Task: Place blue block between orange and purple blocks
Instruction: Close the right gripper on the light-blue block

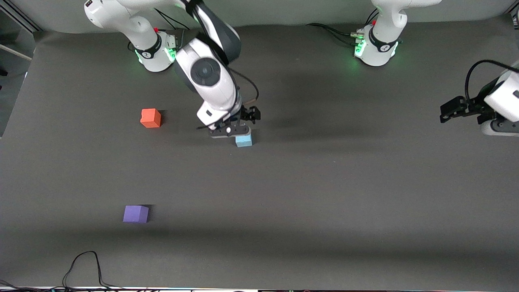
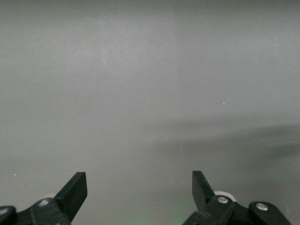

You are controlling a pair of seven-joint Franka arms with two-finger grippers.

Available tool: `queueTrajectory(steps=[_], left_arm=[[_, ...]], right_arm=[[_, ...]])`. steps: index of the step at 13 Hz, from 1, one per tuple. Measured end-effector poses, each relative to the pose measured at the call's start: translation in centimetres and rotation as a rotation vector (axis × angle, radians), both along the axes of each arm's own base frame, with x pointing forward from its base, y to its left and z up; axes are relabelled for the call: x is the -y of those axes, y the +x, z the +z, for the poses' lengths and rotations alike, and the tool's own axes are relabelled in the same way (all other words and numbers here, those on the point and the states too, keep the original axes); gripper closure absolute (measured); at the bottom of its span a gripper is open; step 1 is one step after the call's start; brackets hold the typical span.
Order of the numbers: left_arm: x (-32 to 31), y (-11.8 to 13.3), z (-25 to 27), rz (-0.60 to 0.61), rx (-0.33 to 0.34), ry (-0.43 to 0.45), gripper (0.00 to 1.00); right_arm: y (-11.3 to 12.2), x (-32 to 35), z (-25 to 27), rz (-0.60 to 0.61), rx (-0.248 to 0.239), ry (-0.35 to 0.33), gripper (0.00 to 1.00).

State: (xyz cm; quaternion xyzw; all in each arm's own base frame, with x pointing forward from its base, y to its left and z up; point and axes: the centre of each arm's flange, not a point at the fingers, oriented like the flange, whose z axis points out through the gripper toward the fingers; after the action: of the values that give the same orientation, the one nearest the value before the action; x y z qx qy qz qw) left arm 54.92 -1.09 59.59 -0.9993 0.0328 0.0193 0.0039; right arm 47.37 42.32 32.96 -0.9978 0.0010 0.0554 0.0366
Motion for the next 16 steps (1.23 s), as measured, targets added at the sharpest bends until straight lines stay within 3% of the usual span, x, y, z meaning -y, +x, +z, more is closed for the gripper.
queueTrajectory(steps=[5,14,15,16], left_arm=[[0.4,-0.4,1.3,-0.008,0.011,-0.002,0.0],[1.1,-0.3,1.2,-0.022,0.009,-0.001,0.0],[1.1,-0.3,1.2,-0.022,0.009,-0.001,0.0],[1.0,-0.3,1.2,-0.022,0.009,-0.001,0.0]], right_arm=[[-2.5,-1.4,-11.0,0.052,0.011,-0.038,0.0],[-2.3,-0.2,-15.6,0.083,0.056,-0.071,0.0],[-2.2,-0.1,-15.6,0.082,0.057,-0.073,0.05],[-2.0,0.0,-15.6,0.079,0.059,-0.074,0.17]])
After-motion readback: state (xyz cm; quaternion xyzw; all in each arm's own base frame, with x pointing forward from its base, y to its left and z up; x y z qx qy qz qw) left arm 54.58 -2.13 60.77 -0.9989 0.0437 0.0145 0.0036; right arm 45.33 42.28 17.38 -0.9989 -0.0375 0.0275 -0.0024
